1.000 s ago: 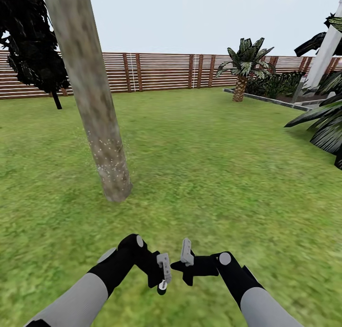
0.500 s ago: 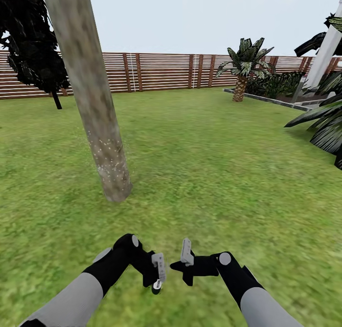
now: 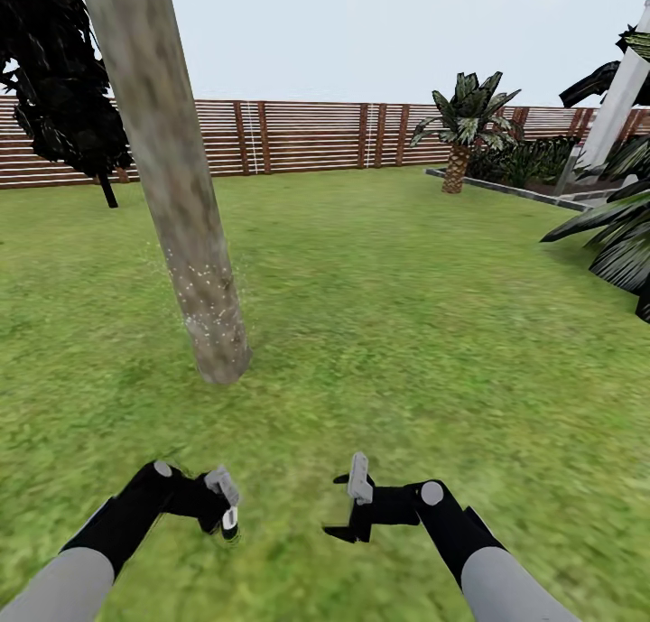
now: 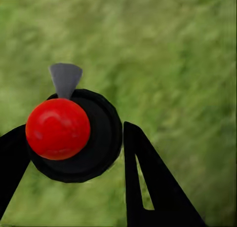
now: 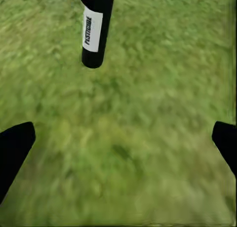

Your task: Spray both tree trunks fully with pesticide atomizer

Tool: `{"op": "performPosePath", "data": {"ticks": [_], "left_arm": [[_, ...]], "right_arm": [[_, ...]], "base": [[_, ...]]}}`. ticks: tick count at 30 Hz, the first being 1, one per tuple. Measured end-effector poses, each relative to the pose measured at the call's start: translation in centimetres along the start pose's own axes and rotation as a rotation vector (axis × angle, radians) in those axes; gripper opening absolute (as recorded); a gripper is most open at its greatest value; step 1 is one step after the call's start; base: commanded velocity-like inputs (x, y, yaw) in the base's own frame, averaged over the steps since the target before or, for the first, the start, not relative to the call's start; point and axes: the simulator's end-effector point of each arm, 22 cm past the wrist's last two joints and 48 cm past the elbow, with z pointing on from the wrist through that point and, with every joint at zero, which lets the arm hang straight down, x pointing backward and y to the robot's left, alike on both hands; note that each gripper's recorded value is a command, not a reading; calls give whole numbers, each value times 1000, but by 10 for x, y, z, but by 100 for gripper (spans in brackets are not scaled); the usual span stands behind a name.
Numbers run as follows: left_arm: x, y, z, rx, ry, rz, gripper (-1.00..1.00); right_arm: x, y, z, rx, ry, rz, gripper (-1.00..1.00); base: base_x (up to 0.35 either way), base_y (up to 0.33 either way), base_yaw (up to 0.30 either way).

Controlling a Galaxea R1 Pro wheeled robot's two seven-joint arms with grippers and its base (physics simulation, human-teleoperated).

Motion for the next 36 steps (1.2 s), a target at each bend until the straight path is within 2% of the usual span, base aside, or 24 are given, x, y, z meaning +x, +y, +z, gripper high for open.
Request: {"op": "performPosePath", "data": {"ticks": [1, 2, 3, 4, 6, 8, 9, 10, 11, 12, 13, 14, 16, 18, 19, 21, 22, 25, 28, 33, 36], "left_arm": [[3, 9, -3, -24, -41, -66, -100], [6, 14, -5, -41, -74, -104, -100], [13, 25, -9, -89, -126, -154, -100], [21, 40, -13, -158, -169, -201, -100], [33, 68, -20, -309, -228, -304, -100], [50, 79, -12, -422, -244, -416, -100], [58, 84, -10, -486, -258, -450, -100], [66, 89, -8, -553, -279, -474, -100], [77, 89, -4, -617, -293, -501, -100], [98, 87, 0, -703, -287, -542, -100], [122, 78, 5, -760, -254, -578, -100], [135, 72, 7, -786, -235, -593, -100], [159, 52, 17, -787, -190, -620, -100], [177, 38, 21, -784, -165, -642, -100], [184, 34, 18, -800, -191, -661, -100], [191, 30, 12, -827, -247, -684, -100], [207, 20, 8, -837, -257, -692, -100], [224, 8, 8, -838, -234, -700, -100], [226, 7, 8, -836, -231, -695, -100], [227, 6, 8, -837, -229, -695, -100], [227, 6, 8, -837, -228, -694, -100]], "right_arm": [[3, -6, -2, 25, 5, 0, 100], [7, -13, -6, 49, 13, 0, 100], [13, -21, -11, 83, 23, 2, 100], [19, -26, -14, 109, 31, 9, 100], [37, -27, -13, 156, 53, 54, 100], [61, -33, -14, 236, 87, 103, 100], [77, -36, -19, 280, 110, 129, 100], [94, -38, -27, 320, 131, 167, 100], [109, -42, -37, 371, 132, 233, 100], [125, -51, -53, 455, 110, 341, 100], [141, -71, -78, 573, 87, 435, 100], [154, -88, -102, 675, 86, 479, 100], [187, -111, -150, 879, 132, 519, 100], [223, -99, -184, 1030, 182, 534, 100], [231, -89, -198, 1108, 158, 530, 100], [237, -77, -210, 1182, 124, 530, 100], [246, -63, -215, 1208, 126, 541, 100], [262, -37, -214, 1195, 161, 564, 100], [266, -33, -214, 1194, 168, 570, 100], [277, -29, -228, 1268, 148, 667, 100], [279, -28, -230, 1278, 146, 682, 100]], "base": [[0, 0, 0], [0, 0, 0], [0, 0, 0], [0, 0, 0], [0, 0, 0], [0, 0, 0], [0, 0, 0], [0, 0, 0], [0, 0, 0], [0, 0, 0], [0, 0, 0], [0, 0, 0], [0, 0, 0], [0, 0, 0], [0, 0, 0], [0, 0, 0], [0, 0, 0], [0, 0, -164], [0, 0, -269], [0, 0, -282], [0, 0, -297]]}}
